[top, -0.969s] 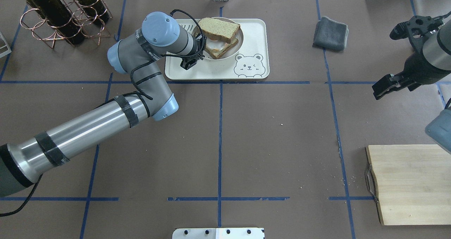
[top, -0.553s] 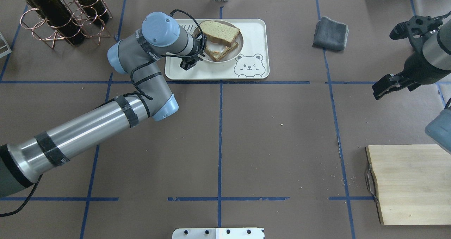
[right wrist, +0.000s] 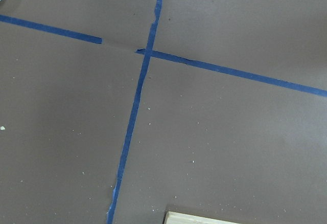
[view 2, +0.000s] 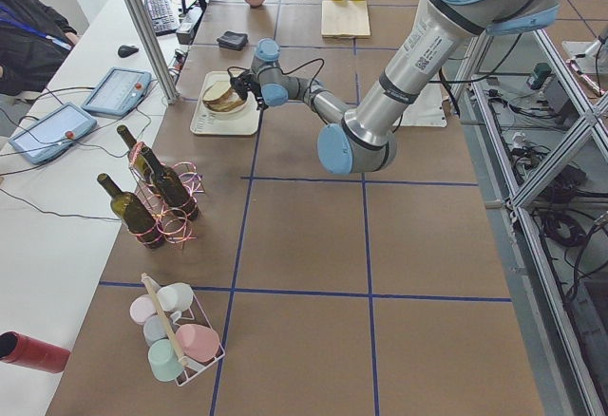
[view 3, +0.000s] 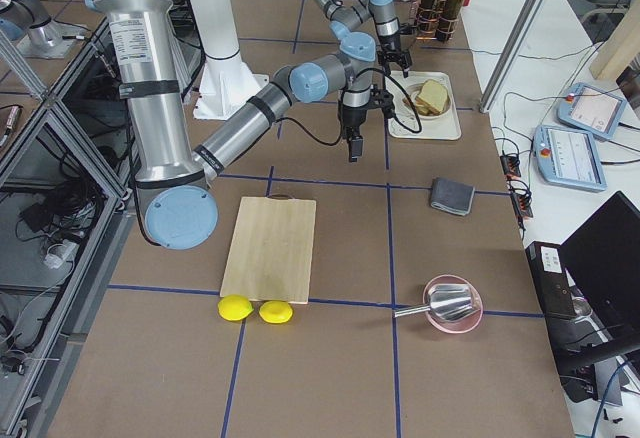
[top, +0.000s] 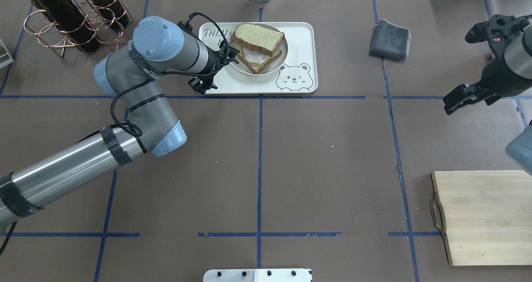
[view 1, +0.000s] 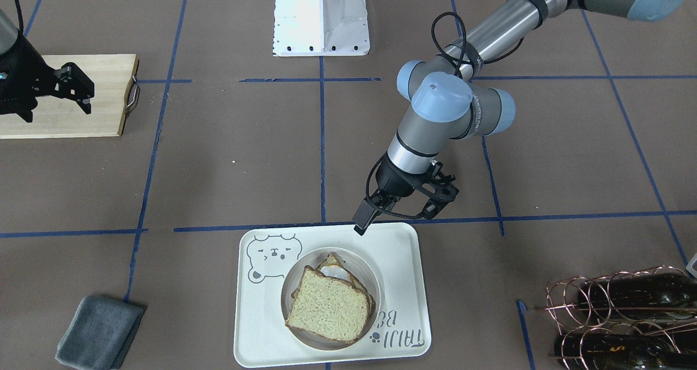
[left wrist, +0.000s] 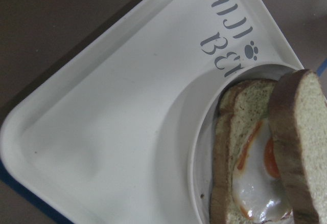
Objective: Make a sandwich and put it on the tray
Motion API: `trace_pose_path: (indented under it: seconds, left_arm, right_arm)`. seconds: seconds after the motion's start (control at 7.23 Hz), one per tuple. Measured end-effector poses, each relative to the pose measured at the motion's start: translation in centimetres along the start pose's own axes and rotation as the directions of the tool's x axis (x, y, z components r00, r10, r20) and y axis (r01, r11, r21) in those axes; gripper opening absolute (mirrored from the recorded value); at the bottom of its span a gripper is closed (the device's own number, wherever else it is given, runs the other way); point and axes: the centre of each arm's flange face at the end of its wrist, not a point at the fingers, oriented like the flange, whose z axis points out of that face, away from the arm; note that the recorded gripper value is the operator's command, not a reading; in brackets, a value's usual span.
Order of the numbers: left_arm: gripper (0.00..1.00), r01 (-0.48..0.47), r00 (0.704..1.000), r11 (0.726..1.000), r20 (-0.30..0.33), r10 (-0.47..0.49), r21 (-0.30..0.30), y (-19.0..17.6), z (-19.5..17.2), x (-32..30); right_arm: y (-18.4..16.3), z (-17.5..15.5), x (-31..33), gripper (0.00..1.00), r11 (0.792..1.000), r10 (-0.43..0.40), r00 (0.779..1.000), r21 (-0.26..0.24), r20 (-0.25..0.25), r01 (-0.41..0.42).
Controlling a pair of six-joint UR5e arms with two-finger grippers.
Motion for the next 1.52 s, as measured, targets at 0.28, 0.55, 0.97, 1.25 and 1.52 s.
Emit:
trace_pose_path:
  seconds: [0.28, 0.55, 0.97, 1.25, 1.52]
  left_arm:
    - [1.00, -0.177, 0.984, 0.984, 0.030, 0.176, -0.002, 0.6, -6.7, -3.9]
    - [1.00, -0.389, 0.918, 0.921, 0.088, 0.387, 0.007, -0.6, -12.2, -7.0]
    - [1.00, -0.632, 0.756, 0.774, 0.192, 0.625, -0.031, -11.4, -18.6, -14.1]
    - [1.00, -0.736, 0.635, 0.671, 0.254, 0.729, -0.086, -19.9, -23.5, -19.7]
    - [1.00, -0.774, 0.546, 0.611, 0.314, 0.777, -0.165, -26.1, -27.8, -23.7]
  right_arm:
    - [0.5, -0.1, 3.2, 1.00, 1.000, -0.001, 1.000, -0.005, -0.021, 0.000]
    - [0.9, -0.3, 9.0, 1.00, 0.999, -0.034, 0.998, -0.012, -0.054, 0.034]
    - [1.2, -0.2, 20.5, 1.00, 0.994, -0.108, 0.993, -0.042, -0.045, 0.106]
    - [3.3, 0.1, 27.0, 1.00, 0.994, -0.098, 0.995, -0.047, -0.016, 0.097]
    - [4.8, 0.1, 30.0, 1.00, 0.998, -0.053, 0.999, -0.038, 0.009, 0.053]
